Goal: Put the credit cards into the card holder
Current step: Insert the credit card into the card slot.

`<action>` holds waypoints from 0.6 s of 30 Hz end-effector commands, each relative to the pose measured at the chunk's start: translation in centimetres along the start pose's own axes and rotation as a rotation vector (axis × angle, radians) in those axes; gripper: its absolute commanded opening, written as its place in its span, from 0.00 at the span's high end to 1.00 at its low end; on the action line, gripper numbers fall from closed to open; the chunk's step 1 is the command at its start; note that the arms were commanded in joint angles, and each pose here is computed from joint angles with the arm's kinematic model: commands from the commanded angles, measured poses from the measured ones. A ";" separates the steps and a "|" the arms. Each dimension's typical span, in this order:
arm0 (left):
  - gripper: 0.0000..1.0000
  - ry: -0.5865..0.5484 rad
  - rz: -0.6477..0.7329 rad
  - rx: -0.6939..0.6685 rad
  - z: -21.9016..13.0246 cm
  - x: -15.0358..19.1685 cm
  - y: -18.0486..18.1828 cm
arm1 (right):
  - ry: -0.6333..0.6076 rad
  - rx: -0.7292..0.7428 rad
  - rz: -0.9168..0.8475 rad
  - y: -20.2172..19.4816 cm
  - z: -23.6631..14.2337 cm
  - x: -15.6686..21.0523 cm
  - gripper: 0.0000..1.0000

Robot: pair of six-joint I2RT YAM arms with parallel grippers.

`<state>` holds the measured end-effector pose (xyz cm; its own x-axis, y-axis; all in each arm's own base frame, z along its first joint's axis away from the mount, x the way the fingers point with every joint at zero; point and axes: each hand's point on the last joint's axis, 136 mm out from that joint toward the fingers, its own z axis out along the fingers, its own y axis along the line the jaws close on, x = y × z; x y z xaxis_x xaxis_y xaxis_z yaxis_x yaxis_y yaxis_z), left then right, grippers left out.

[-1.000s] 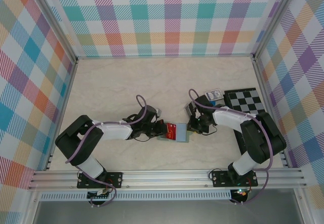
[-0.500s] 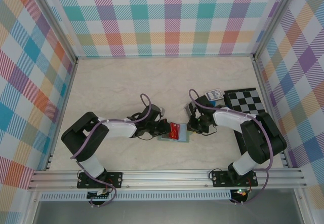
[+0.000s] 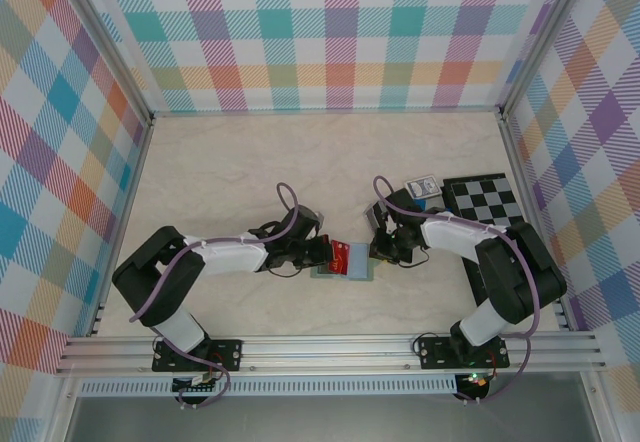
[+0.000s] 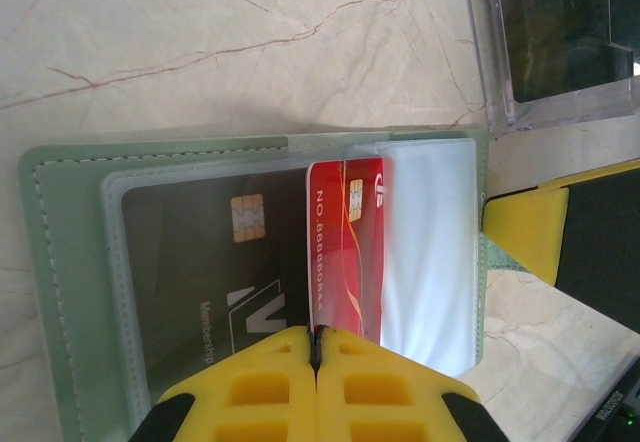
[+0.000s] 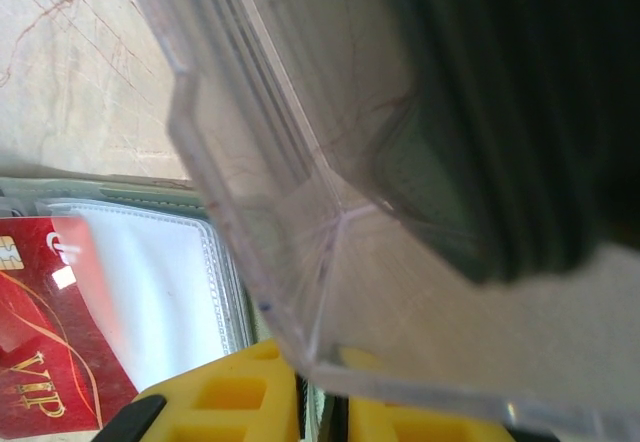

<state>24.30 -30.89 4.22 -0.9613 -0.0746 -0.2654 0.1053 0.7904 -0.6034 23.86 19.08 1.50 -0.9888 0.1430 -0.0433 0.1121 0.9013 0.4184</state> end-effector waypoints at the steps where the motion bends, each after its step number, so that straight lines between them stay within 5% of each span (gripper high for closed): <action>1: 0.98 0.038 0.033 -0.095 0.4 0.7 1.6 | 0.063 0.003 0.030 -0.6 0.6 1.7 0.83; 8: 0.98 0.028 0.104 -0.176 -0.2 0.5 2.3 | 0.070 -0.007 0.029 -0.4 0.7 1.8 0.83; 18: 0.97 0.086 0.165 -0.103 1.7 2.8 -0.4 | 0.065 -0.020 0.032 -0.1 0.7 1.7 0.84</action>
<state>24.06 -31.99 4.49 -0.9422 0.0317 -0.3336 0.2117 0.8280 -0.5193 23.89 19.31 1.55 -0.9884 0.1465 -0.0412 0.1146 0.8949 0.4313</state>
